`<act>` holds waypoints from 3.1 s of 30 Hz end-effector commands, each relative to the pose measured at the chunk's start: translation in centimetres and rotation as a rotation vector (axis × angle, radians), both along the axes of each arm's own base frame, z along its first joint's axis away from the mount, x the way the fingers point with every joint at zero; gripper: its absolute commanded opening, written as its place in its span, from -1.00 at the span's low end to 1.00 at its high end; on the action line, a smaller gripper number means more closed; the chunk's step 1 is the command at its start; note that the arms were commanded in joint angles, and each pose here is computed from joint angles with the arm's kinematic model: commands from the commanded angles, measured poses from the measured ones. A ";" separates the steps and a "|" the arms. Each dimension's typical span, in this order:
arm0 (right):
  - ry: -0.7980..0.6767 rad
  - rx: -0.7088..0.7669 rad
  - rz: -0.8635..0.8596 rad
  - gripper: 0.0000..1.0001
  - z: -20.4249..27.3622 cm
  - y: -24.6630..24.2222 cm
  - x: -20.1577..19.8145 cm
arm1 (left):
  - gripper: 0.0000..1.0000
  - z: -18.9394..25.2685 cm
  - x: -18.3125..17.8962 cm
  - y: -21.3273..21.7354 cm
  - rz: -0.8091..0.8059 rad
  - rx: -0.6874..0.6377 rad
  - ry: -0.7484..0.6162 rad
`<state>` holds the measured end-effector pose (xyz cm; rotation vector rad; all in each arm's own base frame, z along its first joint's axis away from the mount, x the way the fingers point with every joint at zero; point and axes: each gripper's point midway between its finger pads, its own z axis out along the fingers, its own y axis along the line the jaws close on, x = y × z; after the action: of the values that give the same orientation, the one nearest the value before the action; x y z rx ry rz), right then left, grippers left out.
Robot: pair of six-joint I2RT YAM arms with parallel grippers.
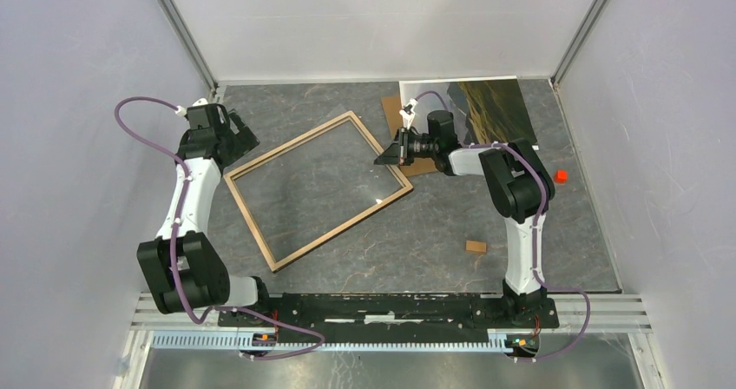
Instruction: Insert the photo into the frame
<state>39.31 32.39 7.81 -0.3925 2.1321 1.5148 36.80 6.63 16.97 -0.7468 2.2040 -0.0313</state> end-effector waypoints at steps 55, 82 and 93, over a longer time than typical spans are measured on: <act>0.000 -0.148 0.037 -1.00 -1.4 -0.1 3.3 | 1.00 0.7 0.8 0.3 -0.021 0.036 -0.041; 0.002 -0.088 0.036 -0.28 0.3 0.5 1.2 | 1.00 0.8 1.0 -0.2 -0.042 0.014 -0.048; -0.027 0.063 0.010 -1.00 9.2 1.3 -0.7 | 1.00 3.2 0.2 -0.4 -0.040 0.023 -0.117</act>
<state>39.79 32.85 8.82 -0.3781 2.2680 1.4664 36.98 6.47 17.21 -0.7374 2.1910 -0.0465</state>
